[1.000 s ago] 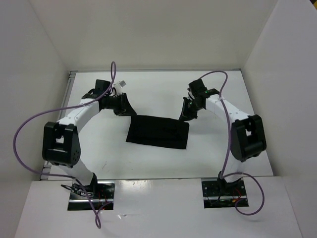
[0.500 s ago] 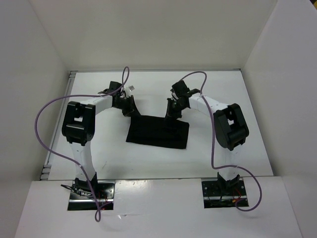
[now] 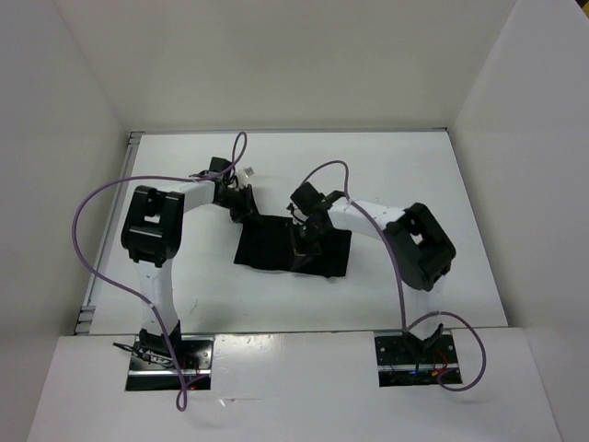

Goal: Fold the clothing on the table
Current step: Fold the skirt

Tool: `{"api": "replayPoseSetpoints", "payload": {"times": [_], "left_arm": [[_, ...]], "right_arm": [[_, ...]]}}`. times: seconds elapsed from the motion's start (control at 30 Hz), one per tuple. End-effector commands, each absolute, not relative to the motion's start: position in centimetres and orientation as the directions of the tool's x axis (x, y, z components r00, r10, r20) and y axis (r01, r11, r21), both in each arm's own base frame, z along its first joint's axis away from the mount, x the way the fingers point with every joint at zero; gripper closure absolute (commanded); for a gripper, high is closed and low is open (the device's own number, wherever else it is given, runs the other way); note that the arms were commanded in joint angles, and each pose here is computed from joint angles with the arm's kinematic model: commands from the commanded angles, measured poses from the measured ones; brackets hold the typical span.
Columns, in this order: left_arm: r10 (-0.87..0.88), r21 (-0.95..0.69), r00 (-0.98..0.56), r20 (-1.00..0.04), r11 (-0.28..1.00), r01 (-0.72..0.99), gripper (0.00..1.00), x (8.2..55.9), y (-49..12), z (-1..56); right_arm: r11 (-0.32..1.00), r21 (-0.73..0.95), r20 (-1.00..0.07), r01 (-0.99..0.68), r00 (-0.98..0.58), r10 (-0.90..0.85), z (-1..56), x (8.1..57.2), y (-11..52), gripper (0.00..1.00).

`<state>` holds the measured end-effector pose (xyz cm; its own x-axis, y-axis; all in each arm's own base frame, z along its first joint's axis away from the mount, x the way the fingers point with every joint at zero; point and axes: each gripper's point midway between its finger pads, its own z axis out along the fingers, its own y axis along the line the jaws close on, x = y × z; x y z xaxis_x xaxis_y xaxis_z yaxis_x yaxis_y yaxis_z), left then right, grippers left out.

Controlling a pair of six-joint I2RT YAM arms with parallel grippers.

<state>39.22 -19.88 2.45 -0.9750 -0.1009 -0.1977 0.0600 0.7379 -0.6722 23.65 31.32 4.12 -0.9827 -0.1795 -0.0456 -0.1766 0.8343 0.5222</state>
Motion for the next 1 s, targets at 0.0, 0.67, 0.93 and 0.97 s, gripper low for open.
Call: {"api": "replayPoseSetpoints", "payload": {"times": [0.0,0.67,0.93,0.97], "left_arm": [[-0.069,-0.671,-0.975,-0.212,0.736,0.093,1.00,39.0,-20.5,1.9],[-0.077,-0.678,-0.930,-0.358,0.706,0.203,0.97,34.4,-20.3,11.0],[-0.118,-0.673,-0.968,-0.221,0.737,0.064,0.97,31.6,-19.4,5.9],[-0.118,-0.673,-0.968,-0.221,0.737,0.064,0.97,31.6,-19.4,5.9]], "right_arm": [[0.767,0.582,-0.116,-0.269,-0.962,-0.248,11.7,19.5,30.7,0.93],[0.894,0.420,-0.276,-0.152,-0.961,-0.034,6.7,30.2,29.9,0.90],[0.920,0.375,-0.136,-0.117,-0.988,-0.070,1.7,25.4,27.0,0.90],[0.923,0.365,-0.123,-0.120,-0.989,-0.080,1.5,24.7,26.5,0.90]]}}
